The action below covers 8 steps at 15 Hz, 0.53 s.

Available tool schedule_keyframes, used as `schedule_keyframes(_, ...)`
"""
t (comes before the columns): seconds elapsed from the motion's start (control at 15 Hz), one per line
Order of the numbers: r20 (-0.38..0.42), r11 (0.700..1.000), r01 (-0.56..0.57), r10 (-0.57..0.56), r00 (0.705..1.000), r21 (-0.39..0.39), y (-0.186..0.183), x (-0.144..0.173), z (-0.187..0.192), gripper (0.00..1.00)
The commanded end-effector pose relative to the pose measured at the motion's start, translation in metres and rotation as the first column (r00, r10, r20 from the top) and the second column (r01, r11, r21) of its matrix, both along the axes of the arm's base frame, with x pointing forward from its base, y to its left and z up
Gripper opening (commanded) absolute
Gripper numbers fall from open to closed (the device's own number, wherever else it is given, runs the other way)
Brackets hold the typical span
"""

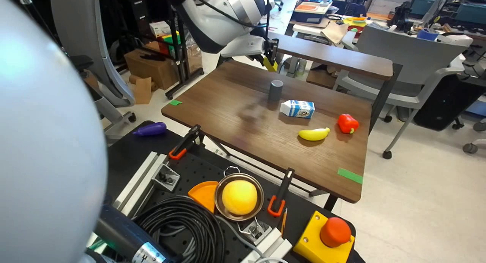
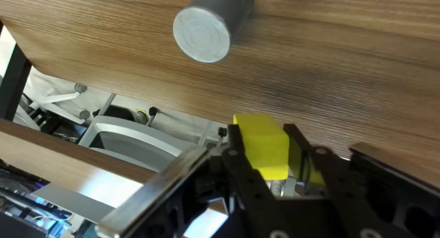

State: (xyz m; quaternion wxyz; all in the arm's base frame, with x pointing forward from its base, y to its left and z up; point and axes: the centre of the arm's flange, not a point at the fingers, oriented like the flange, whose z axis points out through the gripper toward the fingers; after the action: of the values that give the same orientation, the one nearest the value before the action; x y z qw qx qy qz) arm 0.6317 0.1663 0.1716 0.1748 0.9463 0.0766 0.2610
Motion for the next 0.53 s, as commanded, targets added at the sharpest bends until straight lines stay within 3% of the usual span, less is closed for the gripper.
schedule_keyframes(0.0,0.059,0.995,-0.003,0.009,0.998,-0.1,0.018,0.01,-0.028,0.09)
schedule_keyframes(0.47,-0.053,0.973,0.012,-0.025,0.998,-0.231,0.037,0.008,-0.073,0.09)
